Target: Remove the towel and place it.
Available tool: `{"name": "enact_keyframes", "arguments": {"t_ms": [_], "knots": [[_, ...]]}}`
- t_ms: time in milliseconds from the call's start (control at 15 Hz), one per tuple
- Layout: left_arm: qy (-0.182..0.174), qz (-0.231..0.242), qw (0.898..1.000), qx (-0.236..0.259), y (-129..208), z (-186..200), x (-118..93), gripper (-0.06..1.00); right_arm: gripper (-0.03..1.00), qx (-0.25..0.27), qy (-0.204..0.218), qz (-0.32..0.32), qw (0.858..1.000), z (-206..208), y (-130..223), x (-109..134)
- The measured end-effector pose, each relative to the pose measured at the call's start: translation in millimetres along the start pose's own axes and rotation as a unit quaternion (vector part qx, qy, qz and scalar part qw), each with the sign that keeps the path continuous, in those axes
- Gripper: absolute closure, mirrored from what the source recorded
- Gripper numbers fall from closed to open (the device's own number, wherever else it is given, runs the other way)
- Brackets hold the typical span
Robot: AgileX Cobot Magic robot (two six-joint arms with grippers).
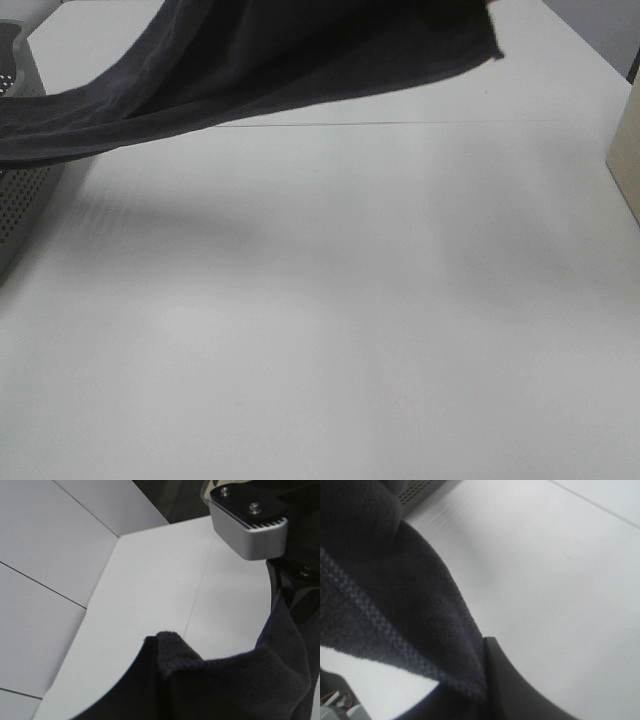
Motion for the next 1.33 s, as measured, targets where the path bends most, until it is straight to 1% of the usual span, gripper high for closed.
{"name": "enact_keyframes", "arguments": {"t_ms": [67,133,200,267,333,467,600,667,733,800,933,1067,1133,1200,1267,1333], "knots": [[-0.025,0.007,0.999,-0.020,-6,0,11,0.94,0.95,-0.018,0.030,-0.009,0.999,17,-17,-6],[-0.049,0.012,0.998,-0.035,-8,1,23,0.94,0.95,-0.048,0.060,-0.012,0.997,37,-39,-11],[-0.071,0.021,0.996,-0.050,-10,1,34,0.94,0.95,-0.079,0.080,-0.010,0.994,53,-60,-13],[-0.104,0.035,0.992,-0.069,-9,-1,51,0.94,0.95,-0.129,0.091,0.003,0.987,77,-97,-10],[-0.112,0.036,0.990,-0.071,-7,-3,55,0.94,0.95,-0.138,0.092,0.011,0.986,80,-104,-10],[-0.135,0.041,0.988,-0.066,6,-11,68,0.94,0.95,-0.152,0.105,0.044,0.982,86,-122,-11],[-0.147,0.040,0.987,-0.047,25,-17,78,0.94,0.95,-0.148,0.139,0.068,0.977,87,-125,-23],[-0.150,0.022,0.988,-0.036,34,-21,81,0.94,0.95,-0.145,0.156,0.075,0.974,86,-126,-30],[-0.151,0.011,0.988,-0.031,36,-24,81,0.94,0.95,-0.147,0.163,0.078,0.972,86,-127,-33],[-0.150,-0.023,0.988,-0.023,39,-29,80,0.94,0.95,-0.151,0.179,0.085,0.968,84,-131,-40],[-0.160,-0.080,0.984,-0.015,42,-39,81,0.94,0.95,-0.173,0.215,0.098,0.956,84,-142,-54],[-0.193,-0.110,0.975,-0.020,40,-45,91,0.94,0.95,-0.191,0.254,0.113,0.941,85,-153,-68],[-0.242,-0.135,0.960,-0.036,36,-47,106,0.94,0.95,-0.216,0.286,0.141,0.923,87,-167,-78],[-0.272,-0.141,0.951,-0.047,36,-46,116,0.94,0.95,-0.238,0.296,0.155,0.912,90,-176,-79],[-0.288,-0.143,0.946,-0.053,36,-45,122,0.94,0.95,-0.264,0.298,0.165,0.902,95,-186,-76],[-0.311,-0.144,0.937,-0.059,39,-43,131,0.94,0.95,-0.281,0.299,0.171,0.896,99,-192,-74]]}}
Point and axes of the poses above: a point on each arm's last joint axis where the gripper is mounted, z pointing back along that axis away from the gripper, x along the wrist's bending axis when the last joint is at zero, y = z × x, the point moved 10 cm from there along -z, pointing out along that axis toward the gripper, and after that the axes turned 10 degrees about -z, right-handed, at the moved point
